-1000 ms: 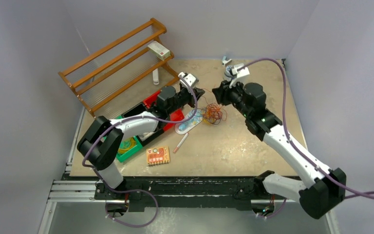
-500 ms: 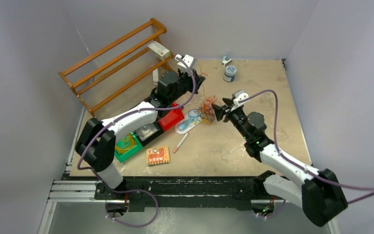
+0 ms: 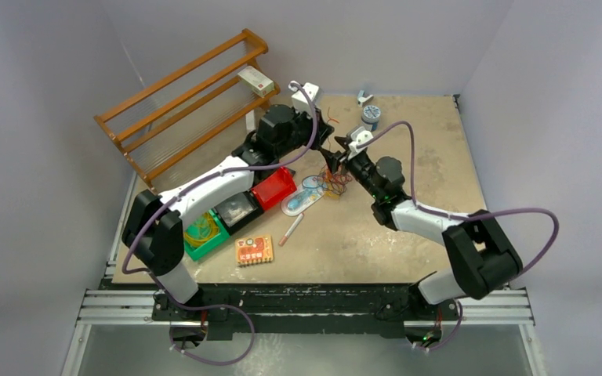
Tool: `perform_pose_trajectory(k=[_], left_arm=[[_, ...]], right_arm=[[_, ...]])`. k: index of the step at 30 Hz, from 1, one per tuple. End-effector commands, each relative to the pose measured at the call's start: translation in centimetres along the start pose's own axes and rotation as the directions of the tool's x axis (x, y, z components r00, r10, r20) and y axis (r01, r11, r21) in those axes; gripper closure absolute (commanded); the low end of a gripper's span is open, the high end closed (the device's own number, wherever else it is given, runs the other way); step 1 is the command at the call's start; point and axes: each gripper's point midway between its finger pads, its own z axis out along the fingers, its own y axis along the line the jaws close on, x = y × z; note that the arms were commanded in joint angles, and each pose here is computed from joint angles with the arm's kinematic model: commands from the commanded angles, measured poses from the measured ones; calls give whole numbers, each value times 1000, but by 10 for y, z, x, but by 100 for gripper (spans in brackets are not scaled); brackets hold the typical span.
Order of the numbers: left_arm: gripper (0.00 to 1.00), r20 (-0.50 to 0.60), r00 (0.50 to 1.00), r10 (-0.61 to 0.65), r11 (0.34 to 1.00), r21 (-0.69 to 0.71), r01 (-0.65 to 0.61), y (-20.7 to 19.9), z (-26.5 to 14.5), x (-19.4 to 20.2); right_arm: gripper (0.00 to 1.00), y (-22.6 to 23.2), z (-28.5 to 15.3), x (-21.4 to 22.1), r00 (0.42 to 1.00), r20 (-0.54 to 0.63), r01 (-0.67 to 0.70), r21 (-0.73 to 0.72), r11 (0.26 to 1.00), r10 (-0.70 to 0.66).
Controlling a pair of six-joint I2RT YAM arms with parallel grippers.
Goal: Untangle the cables
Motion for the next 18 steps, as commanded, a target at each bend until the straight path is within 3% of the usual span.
perform_pose_trajectory(k=[1,6,12,18], left_arm=[[100,47,999,-3,997,84,-1,-41,-22,-53],[100,103,995,-4,998,63,-2,-50,-50,-90],[100,188,982,-4,999,41,-4,-61,-74,-150],[100,277,961,3,1000,9,-6,-65,-101,-197]], right_arm=[[48,-15,17,-28,995,101,1,58,998,-7],[59,-21,21,-1,999,15,-45,102,994,44],[64,-25,11,49,986,-122,-91,168,982,112],[64,-39,-17,101,945,-231,-148,336,930,234]])
